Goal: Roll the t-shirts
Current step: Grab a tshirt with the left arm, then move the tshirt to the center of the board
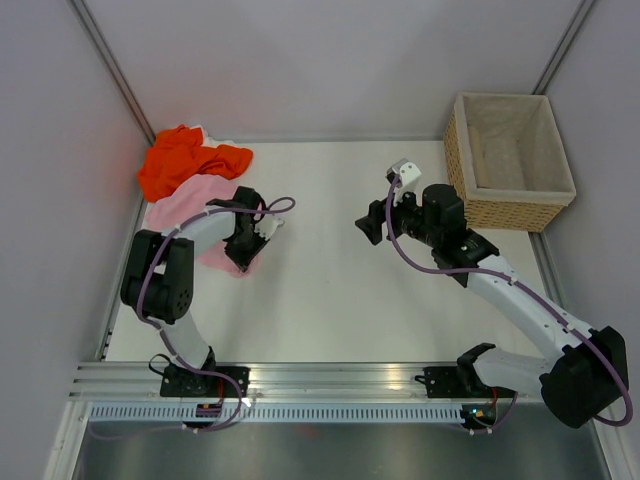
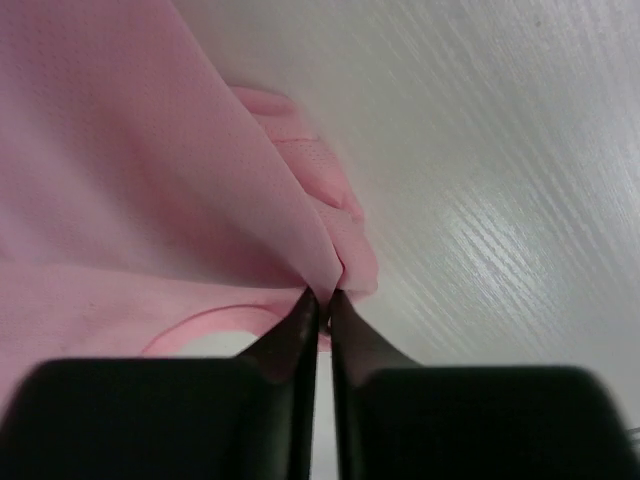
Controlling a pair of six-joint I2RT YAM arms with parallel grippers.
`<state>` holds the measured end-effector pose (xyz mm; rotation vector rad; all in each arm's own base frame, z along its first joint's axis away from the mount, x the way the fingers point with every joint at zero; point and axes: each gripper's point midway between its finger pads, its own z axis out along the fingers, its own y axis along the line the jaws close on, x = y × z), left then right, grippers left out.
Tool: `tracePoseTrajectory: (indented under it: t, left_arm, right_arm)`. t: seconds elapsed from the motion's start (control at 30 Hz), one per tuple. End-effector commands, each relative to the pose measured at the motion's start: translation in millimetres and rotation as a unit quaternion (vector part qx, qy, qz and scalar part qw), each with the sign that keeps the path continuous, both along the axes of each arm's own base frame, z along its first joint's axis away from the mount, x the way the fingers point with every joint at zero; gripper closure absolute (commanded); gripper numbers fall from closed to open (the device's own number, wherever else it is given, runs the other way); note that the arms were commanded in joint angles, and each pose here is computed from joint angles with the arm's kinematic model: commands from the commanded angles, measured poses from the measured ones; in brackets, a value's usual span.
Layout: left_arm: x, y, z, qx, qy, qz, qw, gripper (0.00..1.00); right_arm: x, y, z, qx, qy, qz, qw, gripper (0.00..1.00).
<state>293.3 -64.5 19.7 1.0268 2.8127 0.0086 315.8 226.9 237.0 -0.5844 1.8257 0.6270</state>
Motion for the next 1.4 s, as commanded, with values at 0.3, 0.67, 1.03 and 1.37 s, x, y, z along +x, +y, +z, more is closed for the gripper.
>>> tracePoseTrajectory:
  t: [0.3, 0.67, 1.03, 1.37]
  left_arm:
    - [52.0, -39.5, 158.5, -0.163, -0.249, 0.018, 0.955, 0.98]
    - [-20.3, -55.6, 419.4, -0.267, -0.443, -0.106, 0.849, 0.98]
    - [-32.5, -92.6, 519.9, -0.365, -0.491, -0.176, 0.771, 0.98]
    - [22.1, -125.6, 441.9, -0.385, -0.408, -0.205, 0.802, 0.98]
  right_arm:
    - [-3.2, 3.0, 28.2, 0.01, -0.02, 0.004, 1.0, 0.21]
    - [-8.0, 20.3, 97.0, 0.069, -0.089, 0.04, 0.993, 0.22]
    - [-14.3, 20.9, 112.5, 0.065, -0.106, 0.052, 0.991, 0.22]
    - [-12.3, 21.4, 106.4, 0.06, -0.109, 0.053, 0.991, 0.2]
